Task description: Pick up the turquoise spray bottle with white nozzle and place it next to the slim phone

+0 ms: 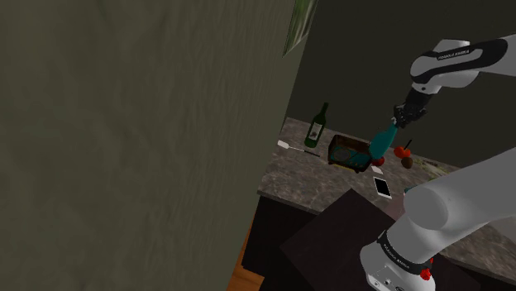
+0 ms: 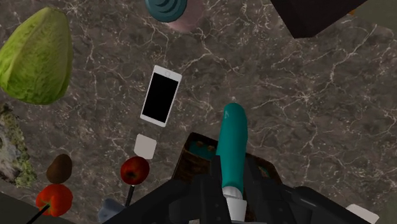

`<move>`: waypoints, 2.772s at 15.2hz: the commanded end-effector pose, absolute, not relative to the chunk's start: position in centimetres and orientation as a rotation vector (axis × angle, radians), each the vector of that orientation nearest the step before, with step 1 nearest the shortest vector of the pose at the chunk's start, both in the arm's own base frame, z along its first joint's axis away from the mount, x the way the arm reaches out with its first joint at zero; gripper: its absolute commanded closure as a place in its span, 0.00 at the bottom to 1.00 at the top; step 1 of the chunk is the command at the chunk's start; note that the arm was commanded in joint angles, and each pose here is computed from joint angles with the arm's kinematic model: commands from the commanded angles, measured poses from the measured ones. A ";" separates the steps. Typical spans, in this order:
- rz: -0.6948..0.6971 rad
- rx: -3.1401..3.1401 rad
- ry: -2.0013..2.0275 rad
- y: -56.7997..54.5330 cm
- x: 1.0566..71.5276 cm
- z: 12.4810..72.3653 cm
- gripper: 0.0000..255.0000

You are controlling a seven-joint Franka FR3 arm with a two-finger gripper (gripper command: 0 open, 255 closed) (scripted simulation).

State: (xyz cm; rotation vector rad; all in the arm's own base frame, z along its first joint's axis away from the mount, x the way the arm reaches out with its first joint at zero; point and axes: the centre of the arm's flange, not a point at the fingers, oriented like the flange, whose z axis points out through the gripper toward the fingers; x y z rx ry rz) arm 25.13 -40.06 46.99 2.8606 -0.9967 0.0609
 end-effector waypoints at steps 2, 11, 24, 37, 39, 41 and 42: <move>0.062 2.860 -0.997 -40.1 25.2 45.5 1.00; 0.062 2.860 -0.997 -40.1 25.2 40.7 1.00; 0.062 2.860 -0.997 -40.1 25.2 33.8 1.00; 0.062 2.860 -0.997 -40.1 25.2 27.0 1.00; 0.062 2.860 -0.997 -40.1 25.2 25.9 1.00; 0.062 2.860 -0.997 -40.1 25.2 25.0 1.00; 0.062 2.860 -0.997 -40.1 25.2 25.0 1.00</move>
